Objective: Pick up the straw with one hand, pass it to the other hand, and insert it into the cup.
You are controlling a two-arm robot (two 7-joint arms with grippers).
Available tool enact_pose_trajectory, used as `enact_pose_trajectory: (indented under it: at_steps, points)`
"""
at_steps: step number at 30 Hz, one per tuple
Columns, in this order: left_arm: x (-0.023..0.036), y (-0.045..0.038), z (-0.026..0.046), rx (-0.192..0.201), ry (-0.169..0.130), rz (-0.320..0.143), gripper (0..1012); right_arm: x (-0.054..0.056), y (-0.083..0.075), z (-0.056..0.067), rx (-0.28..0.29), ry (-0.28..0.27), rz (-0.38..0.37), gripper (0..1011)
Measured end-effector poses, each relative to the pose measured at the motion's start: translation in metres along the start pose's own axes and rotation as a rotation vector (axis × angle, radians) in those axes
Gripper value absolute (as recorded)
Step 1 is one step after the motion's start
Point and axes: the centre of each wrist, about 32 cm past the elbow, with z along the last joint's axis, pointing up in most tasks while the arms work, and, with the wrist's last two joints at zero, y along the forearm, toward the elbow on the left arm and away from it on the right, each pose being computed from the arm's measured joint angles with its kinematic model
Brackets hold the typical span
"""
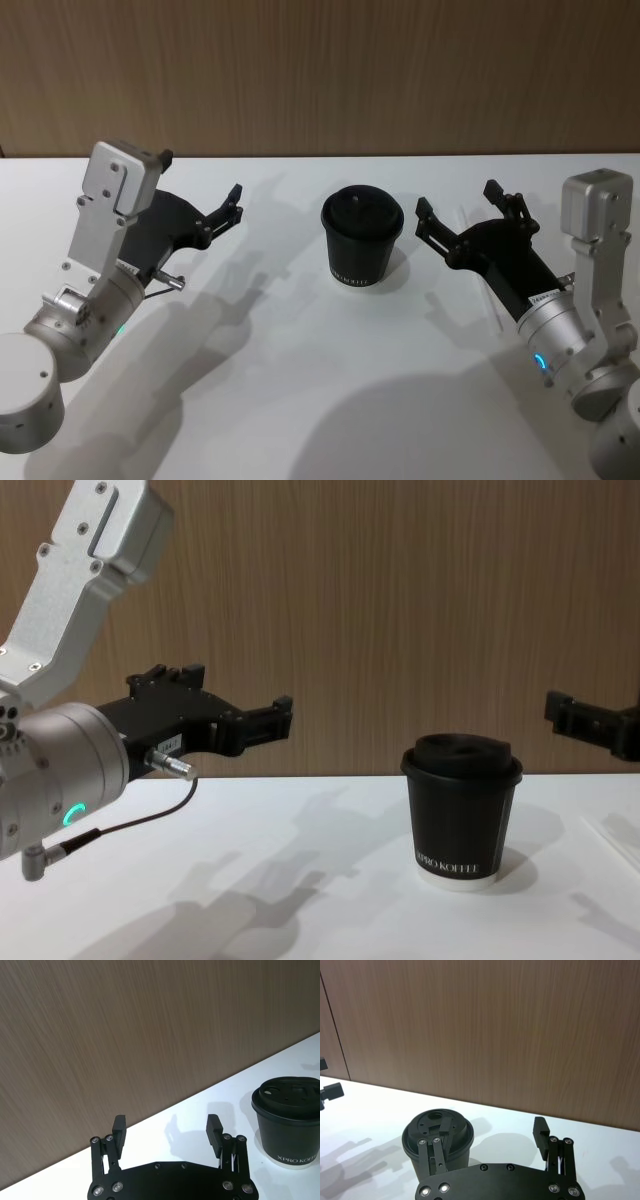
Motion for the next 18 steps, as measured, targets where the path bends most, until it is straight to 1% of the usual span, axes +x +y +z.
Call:
enact_pose_trajectory:
  at_steps: [18]
  points:
    - [0.0, 0.0, 0.0, 0.0, 0.0, 0.0, 1003, 0.0, 0.0, 0.0, 0.0, 0.0, 0.0, 1001]
